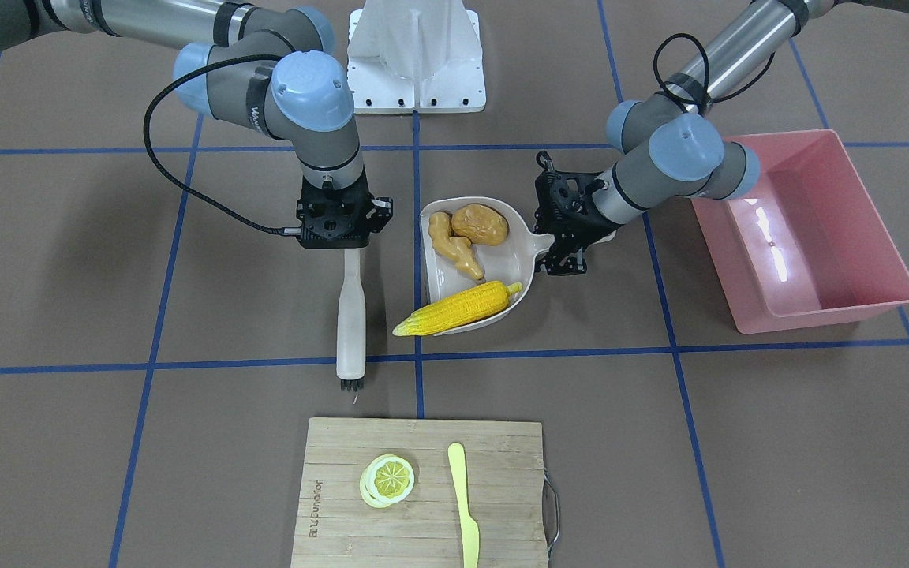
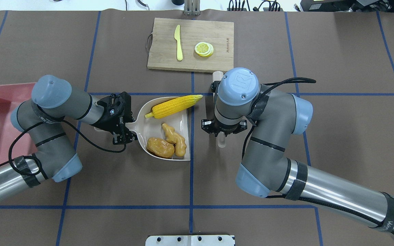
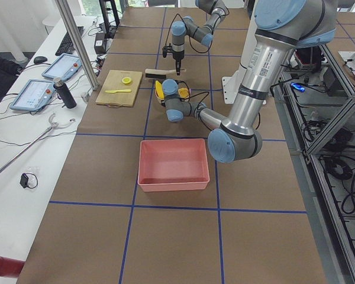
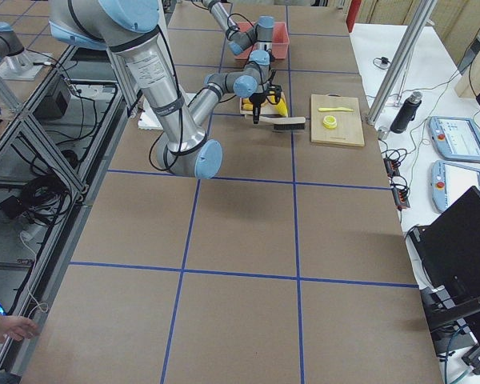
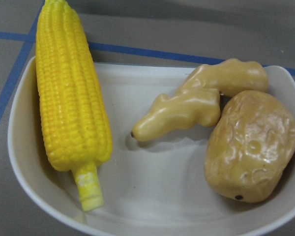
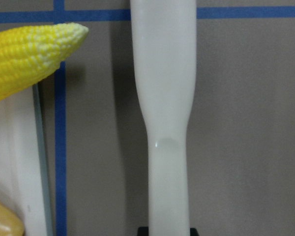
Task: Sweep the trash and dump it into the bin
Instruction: 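Lift the brush out of the dustpan with the right gripper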
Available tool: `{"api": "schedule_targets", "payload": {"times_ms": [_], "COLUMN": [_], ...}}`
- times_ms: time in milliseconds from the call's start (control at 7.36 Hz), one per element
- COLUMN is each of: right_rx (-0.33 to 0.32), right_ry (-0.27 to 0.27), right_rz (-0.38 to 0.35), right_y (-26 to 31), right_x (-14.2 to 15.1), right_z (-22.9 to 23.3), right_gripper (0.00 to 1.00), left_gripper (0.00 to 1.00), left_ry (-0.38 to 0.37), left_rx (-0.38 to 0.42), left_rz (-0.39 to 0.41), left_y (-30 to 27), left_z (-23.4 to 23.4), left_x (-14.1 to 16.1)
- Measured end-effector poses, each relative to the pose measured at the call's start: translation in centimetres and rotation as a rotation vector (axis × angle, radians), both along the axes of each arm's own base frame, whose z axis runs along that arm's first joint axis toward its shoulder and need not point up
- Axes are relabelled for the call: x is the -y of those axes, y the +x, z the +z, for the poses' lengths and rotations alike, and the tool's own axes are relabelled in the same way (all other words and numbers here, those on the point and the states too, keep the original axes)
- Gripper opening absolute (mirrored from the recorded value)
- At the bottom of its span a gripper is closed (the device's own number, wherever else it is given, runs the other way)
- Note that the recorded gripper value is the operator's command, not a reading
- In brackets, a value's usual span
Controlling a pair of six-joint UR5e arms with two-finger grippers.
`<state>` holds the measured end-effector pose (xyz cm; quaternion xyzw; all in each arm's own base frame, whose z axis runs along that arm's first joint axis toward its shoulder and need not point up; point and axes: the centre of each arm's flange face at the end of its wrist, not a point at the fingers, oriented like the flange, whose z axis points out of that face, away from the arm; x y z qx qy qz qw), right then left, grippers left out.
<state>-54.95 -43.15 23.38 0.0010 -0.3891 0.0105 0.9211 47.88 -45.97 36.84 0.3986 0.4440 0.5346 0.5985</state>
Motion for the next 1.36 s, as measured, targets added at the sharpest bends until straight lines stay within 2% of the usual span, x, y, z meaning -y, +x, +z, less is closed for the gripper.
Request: {"api": "schedule_targets", "payload": {"times_ms": [408, 815, 951, 1087, 1359], "right_rx": [0.078, 0.103, 0.104, 0.101, 0.055], "right_ry": [-0.066, -0.099, -0.107, -0.11, -0.087], "right_rz": [-0.015, -0.027, -0.03, -0.039, -0.053], "right_y": [-1.6, -3.2, -2.8, -1.6, 3.4], "right_x": [-2.9, -5.4, -5.5, -5.4, -4.3], "right_z": [-4.0, -7.1, -7.7, -7.1, -3.0], "right_gripper": [0.0, 0.0, 0.0, 0.0, 0.0], "left_gripper": [0.3, 0.29, 0.13, 0.0, 0.0], "left_ry": [-0.001, -0.002, -0.002, -0.004, -0.017], "left_rx": [0.002, 0.003, 0.003, 0.003, 0.001], "left_rz": [0.0, 0.001, 0.001, 0.001, -0.004], "left_y": [0.0, 0.0, 0.0, 0.0, 0.0], "left_z": [0.0, 0.1, 0.1, 0.1, 0.1], "left_x": [0.0, 0.0, -0.1, -0.1, -0.1]}}
